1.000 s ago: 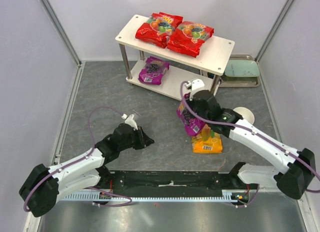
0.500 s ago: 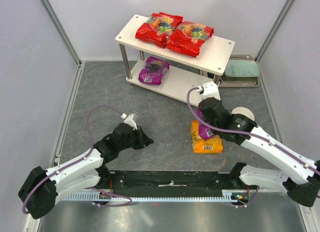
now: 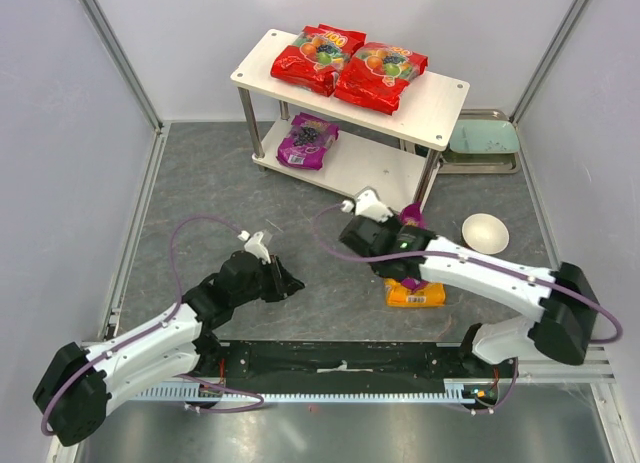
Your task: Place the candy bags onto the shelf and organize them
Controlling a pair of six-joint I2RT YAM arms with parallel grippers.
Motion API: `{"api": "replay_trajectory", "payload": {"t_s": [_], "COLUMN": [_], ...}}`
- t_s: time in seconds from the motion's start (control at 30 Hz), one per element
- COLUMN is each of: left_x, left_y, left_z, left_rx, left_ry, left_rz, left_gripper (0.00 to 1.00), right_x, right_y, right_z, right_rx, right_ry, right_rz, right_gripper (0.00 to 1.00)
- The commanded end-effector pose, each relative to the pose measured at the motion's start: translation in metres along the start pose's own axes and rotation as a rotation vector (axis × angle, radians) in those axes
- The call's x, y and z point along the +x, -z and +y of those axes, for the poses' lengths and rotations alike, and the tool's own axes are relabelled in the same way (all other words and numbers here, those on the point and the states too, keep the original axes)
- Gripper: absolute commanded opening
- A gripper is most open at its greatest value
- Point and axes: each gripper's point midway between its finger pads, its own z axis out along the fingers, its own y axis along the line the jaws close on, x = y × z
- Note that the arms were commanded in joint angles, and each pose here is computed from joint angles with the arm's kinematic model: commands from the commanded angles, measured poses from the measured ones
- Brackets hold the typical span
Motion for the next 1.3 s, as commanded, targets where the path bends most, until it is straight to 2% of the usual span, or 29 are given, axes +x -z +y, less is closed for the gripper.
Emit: {"api": "replay_trajectory", "payload": {"t_s": [0.0, 0.2, 0.3, 0.33, 0.4, 0.43, 0.5, 0.6, 0.63, 0.73, 0.9, 1.07, 1.23, 1.27], "left_x": [0.000, 0.003, 0.002, 0.002, 0.003, 0.003, 0.003, 0.003, 0.004, 0.003, 0.001, -0.004, -0.012, -0.013], "left_y": [0.002, 0.003, 0.002, 0.002, 0.002, 0.002, 0.003, 0.004, 0.004, 0.005, 0.005, 0.008, 0.013, 0.014], "left_z": [0.006, 0.010, 0.010, 0.010, 0.010, 0.010, 0.010, 0.012, 0.013, 0.012, 0.008, 0.004, -0.004, -0.006], "left_rx": [-0.011, -0.020, -0.021, -0.019, -0.021, -0.020, -0.019, -0.024, -0.031, -0.027, -0.019, -0.019, -0.004, 0.001], "left_ry": [-0.011, -0.009, -0.008, -0.008, -0.006, -0.006, -0.005, -0.003, -0.001, 0.003, 0.000, -0.007, -0.018, -0.018], "left_rz": [-0.023, -0.023, -0.024, -0.024, -0.022, -0.023, -0.022, -0.025, -0.026, -0.031, -0.028, -0.036, -0.056, -0.059], "left_gripper": [0.24, 0.24, 0.24, 0.24, 0.24, 0.24, 0.24, 0.24, 0.24, 0.24, 0.24, 0.24, 0.25, 0.25], "right_x": [-0.001, -0.013, -0.011, -0.008, -0.008, -0.008, -0.021, -0.052, -0.066, -0.082, -0.054, -0.036, -0.071, -0.093], "right_y": [0.004, 0.017, 0.023, 0.027, 0.039, 0.049, 0.067, 0.091, 0.105, 0.114, 0.076, 0.036, 0.020, 0.020], "right_z": [0.040, 0.099, 0.128, 0.141, 0.167, 0.180, 0.186, 0.162, 0.141, 0.102, 0.075, 0.077, 0.086, 0.082], "right_rx": [-0.026, -0.196, -0.283, -0.342, -0.451, -0.523, -0.591, -0.637, -0.653, -0.612, -0.436, -0.393, -0.502, -0.523], "right_ry": [0.047, 0.028, 0.011, 0.002, -0.036, -0.045, -0.094, -0.230, -0.304, -0.428, -0.419, -0.479, -0.621, -0.683], "right_rz": [-0.032, -0.074, -0.073, -0.060, -0.069, -0.070, -0.129, -0.245, -0.307, -0.402, -0.327, -0.275, -0.348, -0.409], "right_gripper": [0.00, 0.00, 0.05, 0.17, 0.34, 0.46, 0.53, 0.59, 0.63, 0.69, 0.72, 0.73, 0.73, 0.73]}}
